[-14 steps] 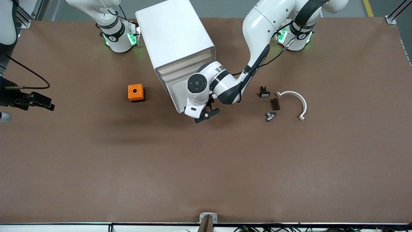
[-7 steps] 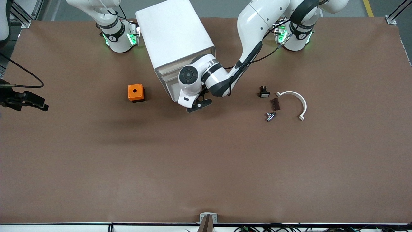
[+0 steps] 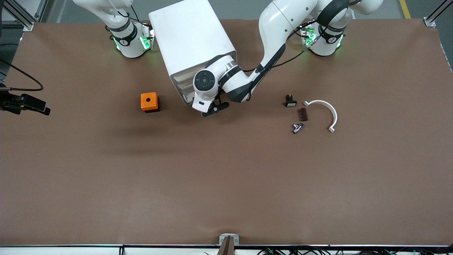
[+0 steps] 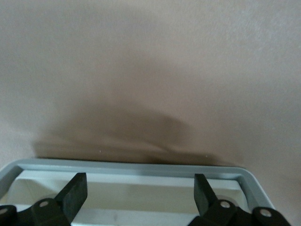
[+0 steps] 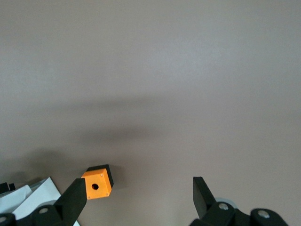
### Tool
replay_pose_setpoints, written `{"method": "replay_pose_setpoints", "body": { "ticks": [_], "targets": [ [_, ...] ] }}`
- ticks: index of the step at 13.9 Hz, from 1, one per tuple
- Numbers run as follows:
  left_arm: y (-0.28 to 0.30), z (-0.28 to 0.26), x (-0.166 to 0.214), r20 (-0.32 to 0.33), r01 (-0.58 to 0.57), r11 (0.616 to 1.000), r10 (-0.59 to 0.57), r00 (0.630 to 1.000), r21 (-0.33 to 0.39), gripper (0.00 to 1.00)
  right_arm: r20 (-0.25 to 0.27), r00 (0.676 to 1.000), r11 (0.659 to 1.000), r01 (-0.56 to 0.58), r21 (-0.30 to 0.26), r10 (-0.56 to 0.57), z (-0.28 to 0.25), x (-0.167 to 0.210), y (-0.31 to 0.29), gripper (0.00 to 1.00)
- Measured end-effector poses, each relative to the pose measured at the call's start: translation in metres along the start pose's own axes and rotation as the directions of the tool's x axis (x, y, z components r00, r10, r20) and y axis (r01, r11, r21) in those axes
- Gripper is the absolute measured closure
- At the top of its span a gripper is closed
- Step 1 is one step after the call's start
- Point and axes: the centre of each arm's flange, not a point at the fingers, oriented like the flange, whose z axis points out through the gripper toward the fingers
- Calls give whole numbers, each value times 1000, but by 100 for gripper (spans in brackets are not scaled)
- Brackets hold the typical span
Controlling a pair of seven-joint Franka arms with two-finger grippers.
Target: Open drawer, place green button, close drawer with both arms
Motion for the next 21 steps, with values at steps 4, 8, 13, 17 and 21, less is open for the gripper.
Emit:
{"method": "replay_pose_setpoints", "body": {
  "ticks": [4,8,13,17,21],
  "targets": [
    [0,2,-6,65,31,999,-31,997,-8,0,9,1000,1000,20,2,-21,-10,-10,-8,0],
    [0,3,-7,113,59,998,-57,992,-14,0,-8,998,998,59,-29,-59,-25,-24,-25,0],
    [-1,2,-2,117,70,997,-68,991,-17,0,-24,998,998,63,-32,-64,-36,-40,-26,0],
    [-7,-43,30,46,78,995,-75,996,-67,0,-29,998,998,61,-32,-62,-39,-48,-23,0],
    [-47,-150,85,-25,78,994,-80,996,-76,0,-28,998,998,62,-31,-63,-40,-55,-16,0]
  ]
}}
